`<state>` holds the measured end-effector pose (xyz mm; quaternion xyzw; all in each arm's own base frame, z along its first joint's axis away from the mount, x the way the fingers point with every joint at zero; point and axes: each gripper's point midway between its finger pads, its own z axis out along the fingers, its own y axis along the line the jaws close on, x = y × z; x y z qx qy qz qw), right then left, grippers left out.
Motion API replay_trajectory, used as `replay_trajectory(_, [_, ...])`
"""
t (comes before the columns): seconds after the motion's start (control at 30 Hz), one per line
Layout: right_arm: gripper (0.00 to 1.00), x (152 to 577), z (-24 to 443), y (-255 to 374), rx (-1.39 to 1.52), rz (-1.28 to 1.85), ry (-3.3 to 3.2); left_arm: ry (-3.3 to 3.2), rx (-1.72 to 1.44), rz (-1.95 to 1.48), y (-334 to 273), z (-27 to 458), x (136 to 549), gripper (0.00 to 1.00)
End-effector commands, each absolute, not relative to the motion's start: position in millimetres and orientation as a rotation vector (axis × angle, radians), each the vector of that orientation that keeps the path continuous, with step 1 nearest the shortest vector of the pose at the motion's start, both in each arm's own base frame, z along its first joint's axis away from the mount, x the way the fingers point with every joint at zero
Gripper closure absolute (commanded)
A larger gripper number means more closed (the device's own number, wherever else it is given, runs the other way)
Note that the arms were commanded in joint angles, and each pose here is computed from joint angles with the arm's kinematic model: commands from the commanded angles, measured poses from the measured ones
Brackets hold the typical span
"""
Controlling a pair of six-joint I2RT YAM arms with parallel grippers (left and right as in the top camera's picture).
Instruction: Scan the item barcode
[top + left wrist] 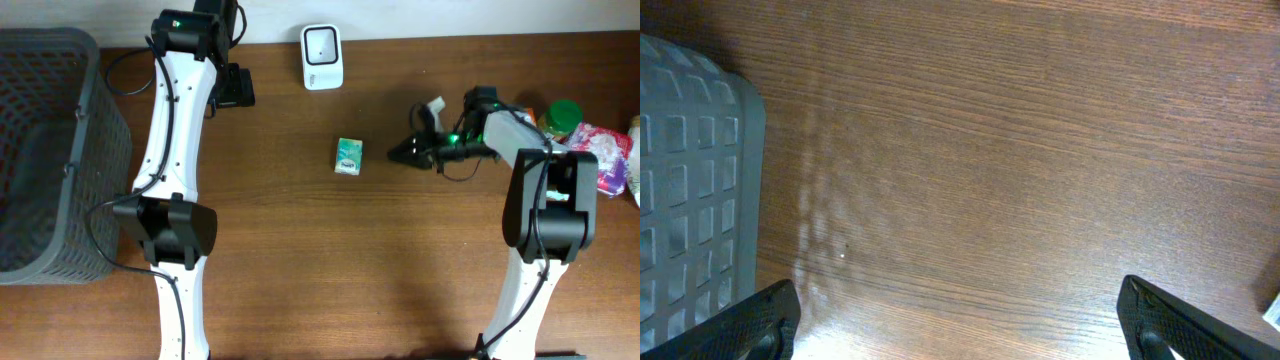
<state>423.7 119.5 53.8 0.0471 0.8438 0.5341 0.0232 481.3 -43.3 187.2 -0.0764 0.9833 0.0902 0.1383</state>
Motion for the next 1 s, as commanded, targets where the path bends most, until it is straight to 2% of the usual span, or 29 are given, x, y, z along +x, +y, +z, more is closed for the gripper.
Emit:
replay_trajectory(0.0, [0.92,414.2,29.9,119.7,0.077,1.420,2.767,2.841,-0.204,0.256,-44.2,188.2,482.3,0.01])
replay_trajectory(0.13, [0.77,432.5,51.4,119.2,0.062,1.143,2.839,2.841,-0.205,0.256,-44.0,188.4,482.3,0.01])
replay_trajectory(0.2, [0.53,443.8,62.7,123.7,0.098,1.057,2.846,2.842,-0.204,0.256,-44.2,188.2,482.2,0.01])
replay_trajectory(0.23, [0.34,447.6,66.5,135.1,0.059,1.056,2.829,2.841,-0.204,0.256,-44.3,188.2,482.3,0.01])
replay_trajectory(0.37, [0.38,444.5,63.3,174.8,-0.104,0.946,2.842,2.841,-0.204,0.256,-44.2,188.4,482.3,0.01])
replay_trajectory(0.47, [0.34,452.6,50.4,183.8,-0.062,0.451,2.883,2.841,-0.204,0.256,-44.2,188.3,482.4,0.01])
replay_trajectory(0.57, [0.33,457.6,56.4,190.8,0.000,-0.049,2.754,2.842,-0.204,0.256,-44.2,188.2,482.3,0.01])
replay_trajectory(0.7, [0.33,453.6,75.3,202.2,-0.061,-0.375,2.570,2.841,-0.205,0.256,-44.0,188.4,482.3,0.01])
replay_trajectory(0.83, [0.34,457.7,83.0,223.2,-0.085,-0.407,2.466,2.841,-0.203,0.256,-44.8,188.4,482.2,0.01])
replay_trajectory(0.97, [0.34,464.1,52.3,225.2,-0.090,-0.436,2.474,2.841,-0.205,0.256,-44.0,188.5,482.3,0.01])
